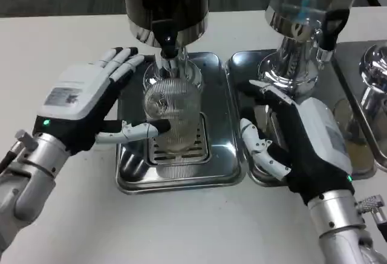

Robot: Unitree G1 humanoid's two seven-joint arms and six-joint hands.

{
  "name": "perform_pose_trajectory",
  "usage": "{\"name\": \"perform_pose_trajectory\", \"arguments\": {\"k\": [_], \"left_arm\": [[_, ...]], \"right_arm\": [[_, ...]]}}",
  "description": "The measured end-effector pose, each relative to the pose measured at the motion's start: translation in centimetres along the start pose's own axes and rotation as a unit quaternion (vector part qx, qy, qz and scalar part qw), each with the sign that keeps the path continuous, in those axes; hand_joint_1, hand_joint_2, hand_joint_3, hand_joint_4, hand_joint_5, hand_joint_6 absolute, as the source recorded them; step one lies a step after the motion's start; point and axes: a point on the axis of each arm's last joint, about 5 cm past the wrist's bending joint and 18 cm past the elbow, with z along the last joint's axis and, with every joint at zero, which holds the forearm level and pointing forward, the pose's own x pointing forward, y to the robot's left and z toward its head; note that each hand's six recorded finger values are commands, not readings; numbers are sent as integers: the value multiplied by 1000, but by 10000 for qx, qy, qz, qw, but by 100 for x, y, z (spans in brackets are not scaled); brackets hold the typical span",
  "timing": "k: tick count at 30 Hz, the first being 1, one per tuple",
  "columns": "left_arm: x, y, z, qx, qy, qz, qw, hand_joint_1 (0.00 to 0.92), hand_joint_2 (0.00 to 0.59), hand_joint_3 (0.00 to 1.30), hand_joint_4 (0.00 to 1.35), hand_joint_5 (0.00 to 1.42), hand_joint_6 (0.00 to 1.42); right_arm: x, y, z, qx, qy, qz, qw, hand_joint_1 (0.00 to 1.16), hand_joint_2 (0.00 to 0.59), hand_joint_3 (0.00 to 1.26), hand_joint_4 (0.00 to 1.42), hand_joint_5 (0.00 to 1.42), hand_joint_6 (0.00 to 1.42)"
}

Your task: Grasp the cup under the faucet to collect the drink, then remove the cup.

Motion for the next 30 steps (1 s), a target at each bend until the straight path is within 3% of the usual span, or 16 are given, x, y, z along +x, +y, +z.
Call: {"name": "perform_pose_trajectory", "arguments": {"k": [5, 9, 11, 14, 18, 21, 22, 23, 24, 25, 26, 27, 28, 29, 30], "left_arm": [[-181, 152, -38, -162, -114, 320, 9993, 24, 46, 136, 0, 31, 167], [-352, 317, -80, -373, -145, 473, 9981, 26, 104, 144, 50, 77, 171], [-436, 449, -136, -809, -54, 578, 9950, 27, 112, 168, 91, 123, 195], [-516, 638, -232, -1606, 86, 714, 9844, 1, 108, 218, 124, 157, 245], [-572, 818, -332, -2725, -94, 551, 9605, 0, 92, 244, 137, 161, 234], [-576, 935, -427, -3627, -286, 102, 9314, 0, 70, 231, 105, 132, 181], [-572, 956, -447, -3797, -328, -14, 9245, 0, 62, 229, 96, 129, 174], [-555, 993, -480, -4088, -412, -176, 9115, 0, 56, 214, 84, 128, 163], [-523, 1045, -537, -4530, -547, -432, 8888, 0, 55, 210, 81, 126, 160], [-513, 1063, -561, -4707, -603, -528, 8786, 0, 44, 202, 66, 120, 149], [-478, 1092, -596, -4986, -708, -706, 8611, 0, 41, 192, 54, 110, 142], [-429, 1124, -648, -5362, -839, -973, 8343, 0, 41, 183, 50, 99, 139], [-392, 1149, -687, -5617, -961, -1175, 8133, 0, 36, 173, 41, 95, 128], [-339, 1181, -726, -5885, -1124, -1408, 7881, 0, 35, 171, 40, 94, 125], [-295, 1221, -747, -6013, -1239, -1543, 7741, 0, 35, 169, 39, 93, 124]], "right_arm": [[11, -4, -2, 22, -2, -3, 10000, 344, 493, 300, 267, 262, 246], [18, -7, -3, 42, 0, -13, 10000, 344, 493, 312, 271, 249, 261], [22, -6, -4, 49, 3, -14, 10000, 344, 493, 316, 271, 248, 262], [23, -1, -12, 72, 30, -9, 10000, 344, 493, 320, 271, 251, 264], [28, 17, -31, 111, 87, 33, 9999, 344, 493, 323, 271, 255, 265], [38, 16, -30, 119, 79, 31, 9999, 348, 491, 324, 271, 256, 266], [41, 17, -30, 119, 79, 33, 9999, 350, 492, 324, 271, 257, 266], [44, 18, -32, 119, 83, 35, 9999, 352, 492, 325, 271, 257, 267], [50, 21, -35, 120, 88, 43, 9999, 353, 492, 325, 271, 257, 267], [53, 22, -37, 122, 91, 45, 9999, 355, 493, 325, 271, 257, 267], [55, 23, -40, 120, 98, 44, 9999, 361, 493, 325, 271, 258, 276], [63, 26, -44, 116, 102, 54, 9999, 363, 494, 325, 271, 258, 278], [72, 31, -51, 113, 109, 66, 9999, 365, 494, 325, 273, 258, 279], [79, 35, -59, 115, 125, 71, 9998, 366, 494, 325, 274, 258, 279], [82, 37, -61, 126, 128, 73, 9998, 367, 494, 325, 276, 258, 279]]}}
